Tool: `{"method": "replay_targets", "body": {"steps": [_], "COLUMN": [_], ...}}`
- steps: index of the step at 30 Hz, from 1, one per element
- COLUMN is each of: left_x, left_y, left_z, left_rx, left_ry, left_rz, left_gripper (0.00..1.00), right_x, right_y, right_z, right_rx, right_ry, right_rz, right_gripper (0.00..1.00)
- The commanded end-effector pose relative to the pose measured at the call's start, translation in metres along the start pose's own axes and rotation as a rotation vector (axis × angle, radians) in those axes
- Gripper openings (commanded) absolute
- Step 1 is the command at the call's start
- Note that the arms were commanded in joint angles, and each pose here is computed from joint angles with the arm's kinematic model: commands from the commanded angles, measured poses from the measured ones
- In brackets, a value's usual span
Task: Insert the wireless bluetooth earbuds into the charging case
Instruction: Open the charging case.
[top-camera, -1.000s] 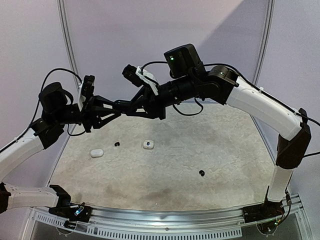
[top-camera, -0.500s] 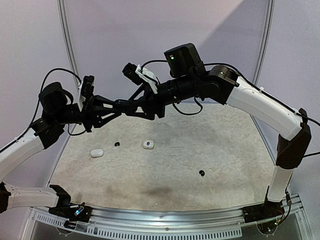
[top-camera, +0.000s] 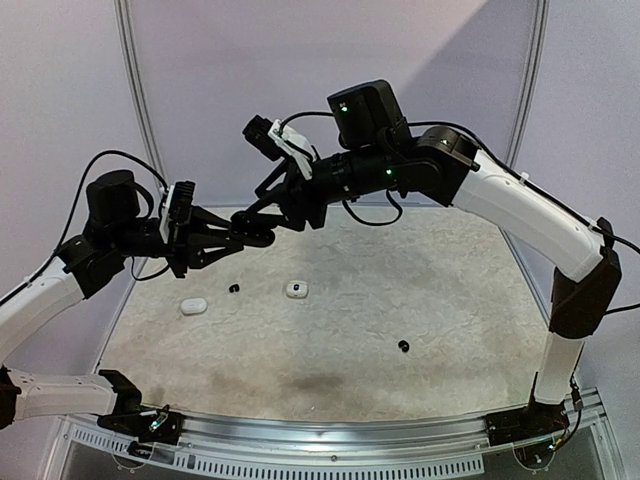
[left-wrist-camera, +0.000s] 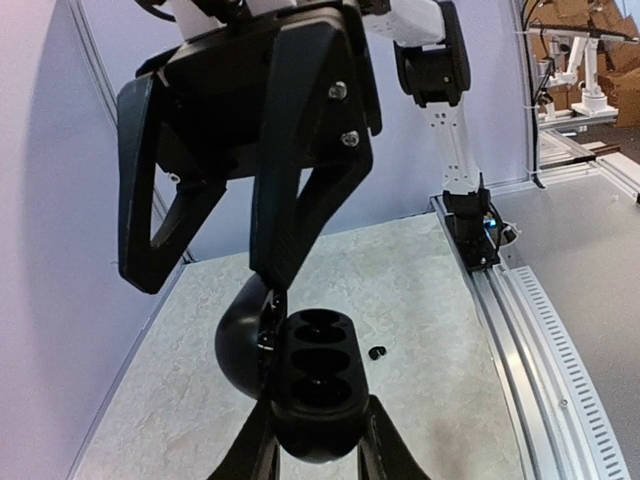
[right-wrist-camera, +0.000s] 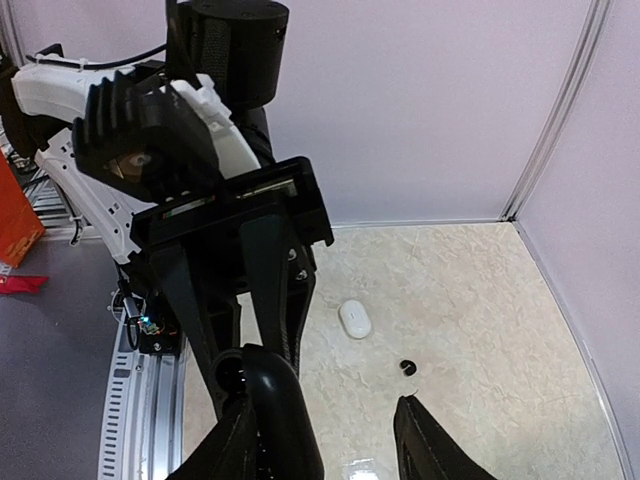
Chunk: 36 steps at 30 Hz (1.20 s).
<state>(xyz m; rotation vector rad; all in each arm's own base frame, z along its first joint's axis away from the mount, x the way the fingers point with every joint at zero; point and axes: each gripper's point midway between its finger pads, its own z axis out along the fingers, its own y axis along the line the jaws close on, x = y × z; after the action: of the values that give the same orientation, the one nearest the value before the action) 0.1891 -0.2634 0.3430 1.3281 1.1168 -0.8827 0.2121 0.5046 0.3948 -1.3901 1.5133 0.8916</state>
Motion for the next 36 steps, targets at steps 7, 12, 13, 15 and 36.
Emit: {"method": "replay_targets", "body": {"steps": [7, 12, 13, 15, 36], "left_x": [-0.027, -0.029, -0.03, -0.027, 0.026], "left_y": [-0.001, 0.001, -0.001, -0.003, 0.014], "left_z": [-0.001, 0.0, 0.0, 0.0, 0.004], "left_rx": [-0.004, 0.002, 0.009, 0.02, -0.138], "left_ry": [-0.097, -0.153, -0.163, -0.162, -0.124], "left_rz": [-0.064, -0.213, -0.227, -0.245, -0.431], "left_gripper": [0.0, 0.0, 0.0, 0.0, 0.0], "right_x": [0.018, 0.03, 0.032, 0.033, 0.006], "right_y": [-0.012, -0.027, -0.031, -0.035, -0.006], "right_z": [0.011, 0.013, 0.013, 0.013, 0.015], "right_rx": [0.038, 0.086, 0.096, 0.104, -0.156], "right_ry": [0.058, 0.092, 0.094, 0.095, -0.034], "right_rz": [0.039, 0.08, 0.098, 0.119, 0.186], "right_gripper": [0.47, 0.46, 0.45, 0.44, 0.57]}}
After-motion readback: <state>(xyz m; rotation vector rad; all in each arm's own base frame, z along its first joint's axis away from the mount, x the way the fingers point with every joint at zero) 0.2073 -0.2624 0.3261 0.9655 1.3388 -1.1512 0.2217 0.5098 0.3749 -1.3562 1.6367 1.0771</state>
